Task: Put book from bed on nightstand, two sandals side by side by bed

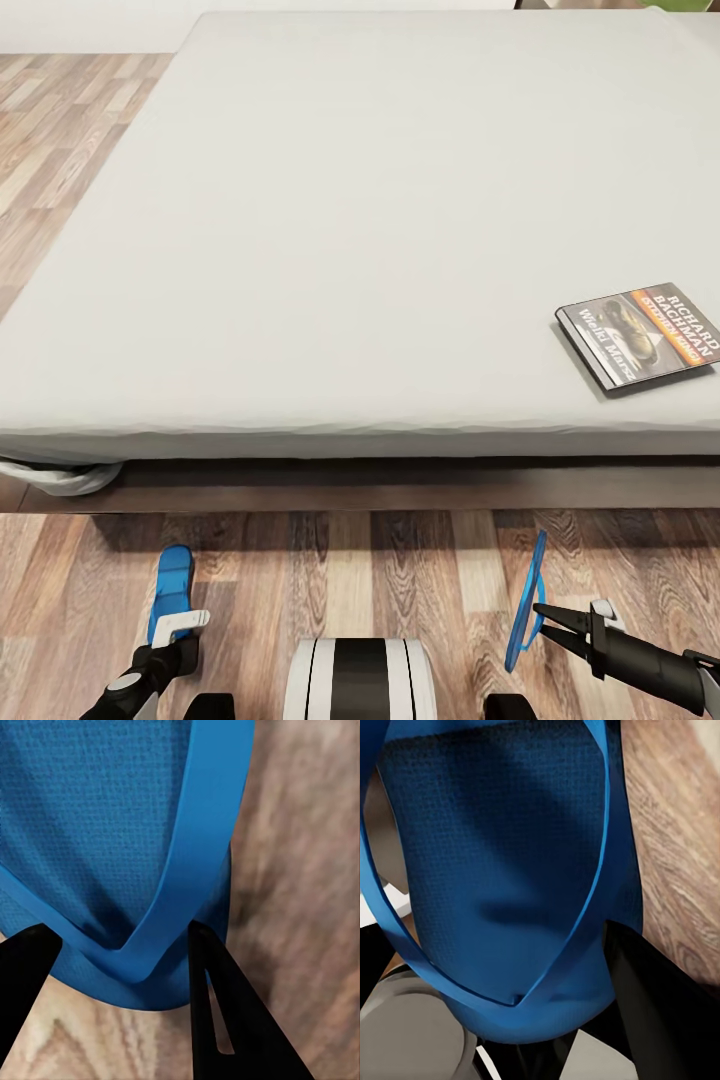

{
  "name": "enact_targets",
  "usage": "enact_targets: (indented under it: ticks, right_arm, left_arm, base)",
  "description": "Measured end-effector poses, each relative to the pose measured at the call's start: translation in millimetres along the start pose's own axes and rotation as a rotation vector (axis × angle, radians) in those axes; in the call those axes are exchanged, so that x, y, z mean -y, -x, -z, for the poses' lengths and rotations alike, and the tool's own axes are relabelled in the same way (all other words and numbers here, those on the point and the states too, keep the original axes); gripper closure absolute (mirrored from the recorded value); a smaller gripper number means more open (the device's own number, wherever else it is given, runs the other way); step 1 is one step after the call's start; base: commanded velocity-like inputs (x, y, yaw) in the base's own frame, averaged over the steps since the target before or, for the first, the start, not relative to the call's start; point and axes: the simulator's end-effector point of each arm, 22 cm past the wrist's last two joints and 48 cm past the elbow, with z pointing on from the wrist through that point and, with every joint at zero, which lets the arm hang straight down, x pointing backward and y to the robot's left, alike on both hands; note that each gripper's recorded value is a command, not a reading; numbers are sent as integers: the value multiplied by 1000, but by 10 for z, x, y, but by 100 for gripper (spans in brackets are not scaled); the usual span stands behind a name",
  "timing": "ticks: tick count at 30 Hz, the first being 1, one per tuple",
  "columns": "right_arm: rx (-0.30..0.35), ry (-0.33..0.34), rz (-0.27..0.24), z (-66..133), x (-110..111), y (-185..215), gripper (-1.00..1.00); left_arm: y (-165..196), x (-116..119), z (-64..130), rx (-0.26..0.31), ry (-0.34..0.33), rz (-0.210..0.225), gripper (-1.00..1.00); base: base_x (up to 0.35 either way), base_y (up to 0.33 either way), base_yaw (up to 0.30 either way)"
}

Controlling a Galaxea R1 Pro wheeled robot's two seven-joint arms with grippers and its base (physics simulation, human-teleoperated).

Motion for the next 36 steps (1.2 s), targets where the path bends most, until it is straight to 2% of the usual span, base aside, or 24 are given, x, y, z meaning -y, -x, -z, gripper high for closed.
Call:
enact_targets:
  ticks: [21, 22, 23, 36]
  right_arm:
    - [0, 1, -1, -2, -2, -1, 100]
    - [0, 1, 0, -2, -2, -1, 100]
    - [0, 0, -1, 2, 5, -2, 100]
    - [0, 0, -1, 2, 3, -2, 100]
  left_arm:
    - [0, 0, 0, -1, -1, 0, 100]
    - [0, 1, 0, -1, -2, -1, -100]
    - [-111, -10, -4, -24, -3, -1, -100]
    - [-114, -6, -3, -24, -3, -2, -100]
  base:
    - [0, 0, 0]
    - [0, 0, 0]
    - [0, 0, 0]
    - [0, 0, 0]
